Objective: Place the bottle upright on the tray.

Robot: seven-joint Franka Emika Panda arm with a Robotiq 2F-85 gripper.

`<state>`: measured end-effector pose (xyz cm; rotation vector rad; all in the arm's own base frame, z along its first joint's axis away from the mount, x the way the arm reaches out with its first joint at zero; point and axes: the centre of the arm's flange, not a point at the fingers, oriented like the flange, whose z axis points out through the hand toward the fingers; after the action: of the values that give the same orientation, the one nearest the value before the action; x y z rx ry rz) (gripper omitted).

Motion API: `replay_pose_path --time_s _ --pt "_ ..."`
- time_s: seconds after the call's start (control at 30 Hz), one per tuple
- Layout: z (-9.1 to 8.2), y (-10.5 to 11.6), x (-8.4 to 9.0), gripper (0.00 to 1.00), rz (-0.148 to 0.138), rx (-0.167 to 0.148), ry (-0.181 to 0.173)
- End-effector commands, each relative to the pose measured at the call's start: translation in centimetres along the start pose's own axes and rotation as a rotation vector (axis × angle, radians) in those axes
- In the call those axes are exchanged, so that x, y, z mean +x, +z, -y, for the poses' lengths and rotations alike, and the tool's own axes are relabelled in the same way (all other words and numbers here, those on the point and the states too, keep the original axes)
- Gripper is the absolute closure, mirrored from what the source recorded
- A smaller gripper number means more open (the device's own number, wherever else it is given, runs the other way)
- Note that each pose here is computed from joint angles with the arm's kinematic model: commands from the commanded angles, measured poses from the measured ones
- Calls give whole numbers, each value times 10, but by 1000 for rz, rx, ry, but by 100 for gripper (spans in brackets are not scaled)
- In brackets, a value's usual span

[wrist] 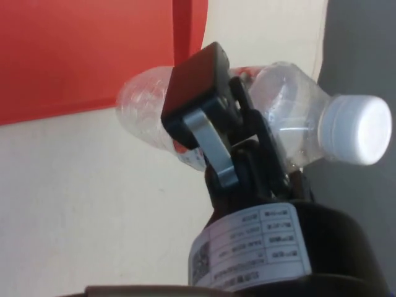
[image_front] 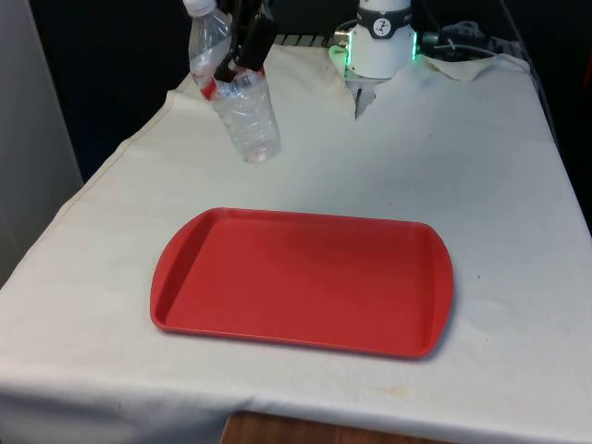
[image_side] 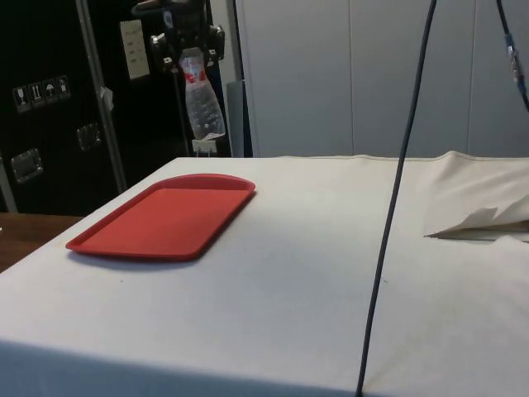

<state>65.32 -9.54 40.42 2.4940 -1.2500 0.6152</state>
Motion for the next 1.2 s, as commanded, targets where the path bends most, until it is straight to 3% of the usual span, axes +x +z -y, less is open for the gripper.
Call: replay_pose_path --time_s 0.0,0.03,0.07,0.3,0.33,0.37,0.43,0.6,0.63,0.67,0.93,0.97,1.0,1.17 --pt "6 0 1 67 -26 6 12" --pt "2 0 0 67 -7 -1 3" --pt "10 -1 1 67 -39 7 17" --pt "23 -1 1 67 -85 10 39" --pt "20 0 -1 67 -67 4 29" --pt "24 -1 0 67 -90 9 42" --pt "27 1 -2 67 -105 7 53" --pt "30 7 -6 67 -129 2 70" --pt "29 7 -7 67 -114 -6 62" --pt "31 7 -7 67 -135 1 72" --pt "38 10 -11 67 -193 -13 82" --pt "36 10 -13 67 -178 -19 75" --pt "39 10 -11 67 -200 -15 83" --pt "45 11 -15 67 -242 -25 90"
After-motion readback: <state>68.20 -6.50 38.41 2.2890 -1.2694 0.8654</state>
